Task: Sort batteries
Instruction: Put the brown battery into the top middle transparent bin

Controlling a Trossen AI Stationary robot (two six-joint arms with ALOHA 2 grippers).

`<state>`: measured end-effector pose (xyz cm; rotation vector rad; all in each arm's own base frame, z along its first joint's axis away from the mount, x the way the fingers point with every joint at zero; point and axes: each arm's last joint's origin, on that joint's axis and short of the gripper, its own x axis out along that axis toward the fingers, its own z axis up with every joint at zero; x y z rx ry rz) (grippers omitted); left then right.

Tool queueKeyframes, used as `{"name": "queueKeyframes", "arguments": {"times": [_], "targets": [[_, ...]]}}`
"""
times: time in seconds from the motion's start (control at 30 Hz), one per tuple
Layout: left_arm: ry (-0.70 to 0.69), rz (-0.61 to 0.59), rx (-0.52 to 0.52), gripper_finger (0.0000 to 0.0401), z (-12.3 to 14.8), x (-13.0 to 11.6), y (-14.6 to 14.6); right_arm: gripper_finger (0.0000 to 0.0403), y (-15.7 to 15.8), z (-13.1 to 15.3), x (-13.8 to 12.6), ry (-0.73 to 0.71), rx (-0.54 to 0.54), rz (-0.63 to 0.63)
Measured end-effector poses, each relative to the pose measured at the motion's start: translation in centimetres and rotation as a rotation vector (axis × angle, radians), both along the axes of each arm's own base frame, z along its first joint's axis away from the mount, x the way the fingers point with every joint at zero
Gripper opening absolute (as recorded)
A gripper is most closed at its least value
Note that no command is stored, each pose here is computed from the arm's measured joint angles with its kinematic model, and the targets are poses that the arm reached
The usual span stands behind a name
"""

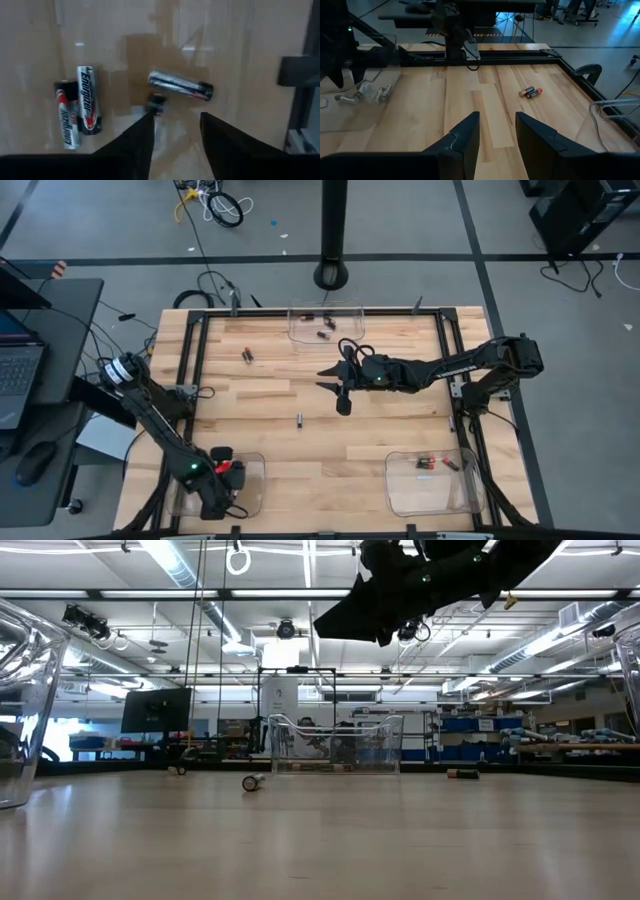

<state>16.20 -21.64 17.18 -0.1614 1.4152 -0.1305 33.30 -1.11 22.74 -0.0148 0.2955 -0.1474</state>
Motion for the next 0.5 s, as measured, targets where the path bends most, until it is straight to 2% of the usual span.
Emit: {"name": "queueKeyframes", "arguments": {"times": [0.1,0.27,0.4,0.5], "targets": [[-0.002,0.000,0.000,0.0182,0.6,0.2,-0.2,0.0136,0.0,0.0,0.0,0.000,0.000,0.000],[-0.025,0.005,-0.008,0.0180,1.9,0.6,-0.7,0.0135,0.0,0.0,0.0,0.000,-0.001,0.000],[-0.059,0.015,0.020,0.0159,3.3,0.9,-0.9,0.0135,0.0,0.0,0.0,0.004,-0.013,0.003],[-0.127,0.034,0.063,0.0125,4.2,0.8,-0.3,0.0136,0.0,0.0,0.0,0.007,-0.021,0.006]]}}
